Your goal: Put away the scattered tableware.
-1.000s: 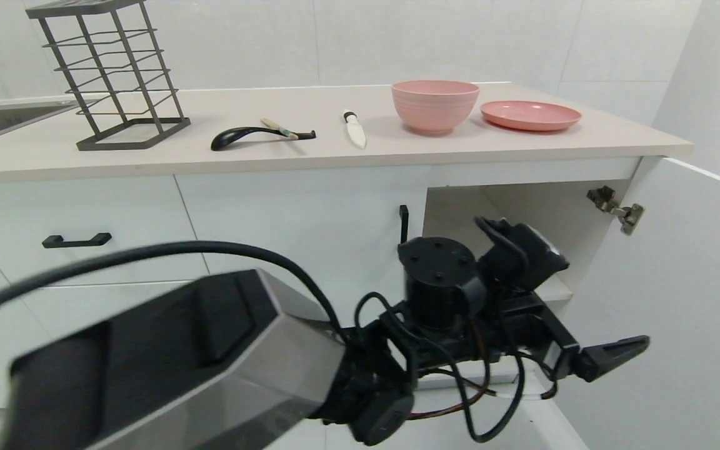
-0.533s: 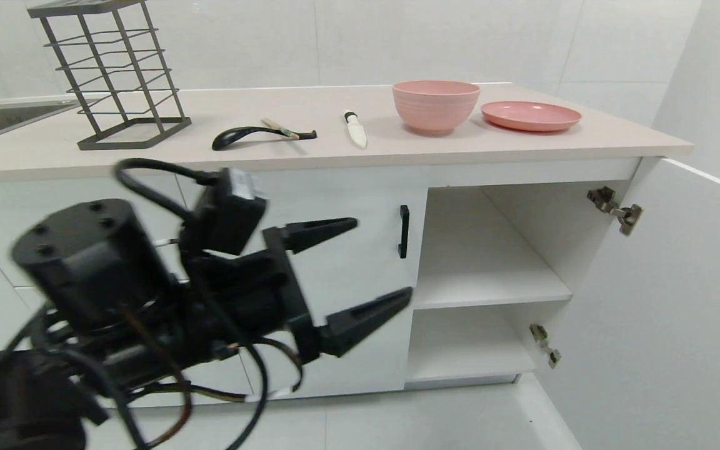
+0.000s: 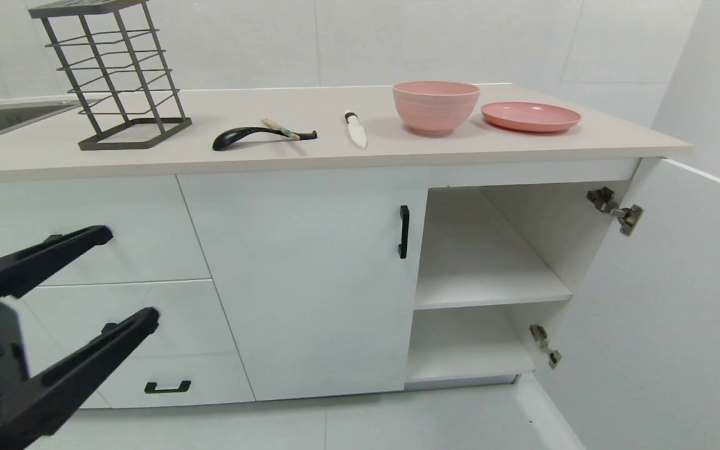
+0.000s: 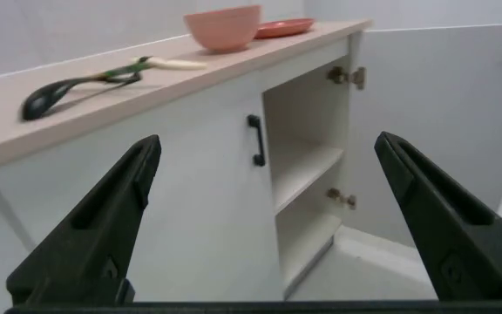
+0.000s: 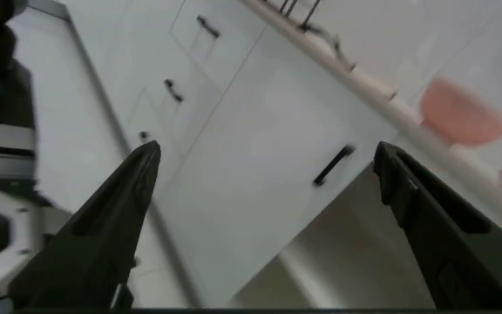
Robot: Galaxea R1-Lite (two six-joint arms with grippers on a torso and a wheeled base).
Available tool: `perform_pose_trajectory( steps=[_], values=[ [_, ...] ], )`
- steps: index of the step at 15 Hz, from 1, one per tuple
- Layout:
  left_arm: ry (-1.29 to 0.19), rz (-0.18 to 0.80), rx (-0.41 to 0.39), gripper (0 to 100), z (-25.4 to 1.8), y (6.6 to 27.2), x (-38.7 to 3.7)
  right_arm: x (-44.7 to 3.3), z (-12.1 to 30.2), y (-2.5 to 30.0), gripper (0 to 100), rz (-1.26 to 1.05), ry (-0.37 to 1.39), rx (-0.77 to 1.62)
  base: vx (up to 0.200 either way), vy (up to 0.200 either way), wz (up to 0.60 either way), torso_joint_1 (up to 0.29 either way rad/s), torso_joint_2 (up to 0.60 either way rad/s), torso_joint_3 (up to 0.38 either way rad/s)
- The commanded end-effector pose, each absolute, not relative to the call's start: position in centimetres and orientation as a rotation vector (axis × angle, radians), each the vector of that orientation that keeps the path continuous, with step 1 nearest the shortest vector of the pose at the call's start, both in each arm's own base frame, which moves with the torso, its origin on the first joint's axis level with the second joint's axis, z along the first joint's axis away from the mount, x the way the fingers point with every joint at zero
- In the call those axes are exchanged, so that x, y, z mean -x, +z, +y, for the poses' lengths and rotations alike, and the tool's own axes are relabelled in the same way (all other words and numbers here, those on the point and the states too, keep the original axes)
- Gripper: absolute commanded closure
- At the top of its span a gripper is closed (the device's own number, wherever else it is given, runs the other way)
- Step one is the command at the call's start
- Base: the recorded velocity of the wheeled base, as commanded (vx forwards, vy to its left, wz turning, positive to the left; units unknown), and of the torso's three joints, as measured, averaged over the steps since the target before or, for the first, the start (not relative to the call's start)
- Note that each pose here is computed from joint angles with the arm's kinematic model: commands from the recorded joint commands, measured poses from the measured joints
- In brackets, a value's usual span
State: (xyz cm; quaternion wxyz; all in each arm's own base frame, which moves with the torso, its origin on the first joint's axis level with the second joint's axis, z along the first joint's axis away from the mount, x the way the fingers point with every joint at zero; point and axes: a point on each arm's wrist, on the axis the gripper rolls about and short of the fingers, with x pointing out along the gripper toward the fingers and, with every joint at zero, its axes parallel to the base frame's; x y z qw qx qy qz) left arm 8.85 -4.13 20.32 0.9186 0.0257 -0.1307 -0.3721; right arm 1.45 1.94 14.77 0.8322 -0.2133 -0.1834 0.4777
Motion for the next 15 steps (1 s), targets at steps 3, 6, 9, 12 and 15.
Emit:
perform_pose_trajectory(
  steps=[3,6,9,12,15],
  values=[
    [-0.650,-0.255,-0.068,0,-1.6,19.0,-2.7,2.7,2.2,10.3,0,-0.296,1.011,0.394,0.000,0.000,0.00,0.000,0.00,0.000],
    [-0.594,-0.203,-0.063,0,-1.3,16.8,-1.9,2.7,2.2,9.5,0,-0.280,1.000,0.389,0.000,0.000,0.00,0.000,0.00,0.000],
    [-0.511,-0.192,-0.066,0,-1.0,14.4,-1.0,2.3,1.9,8.6,0,-0.132,0.813,0.291,0.000,0.000,0.00,0.000,0.00,0.000],
    [-0.462,-0.152,-0.063,0,-1.0,12.3,-0.1,1.9,1.3,8.4,0,-0.006,0.517,0.090,0.000,0.000,0.00,0.000,0.00,0.000],
    [-0.377,-0.075,-0.058,0,-0.9,9.3,1.8,1.8,1.1,8.4,0,0.009,0.402,0.062,0.000,0.000,0.00,0.000,0.00,0.000]
  ],
)
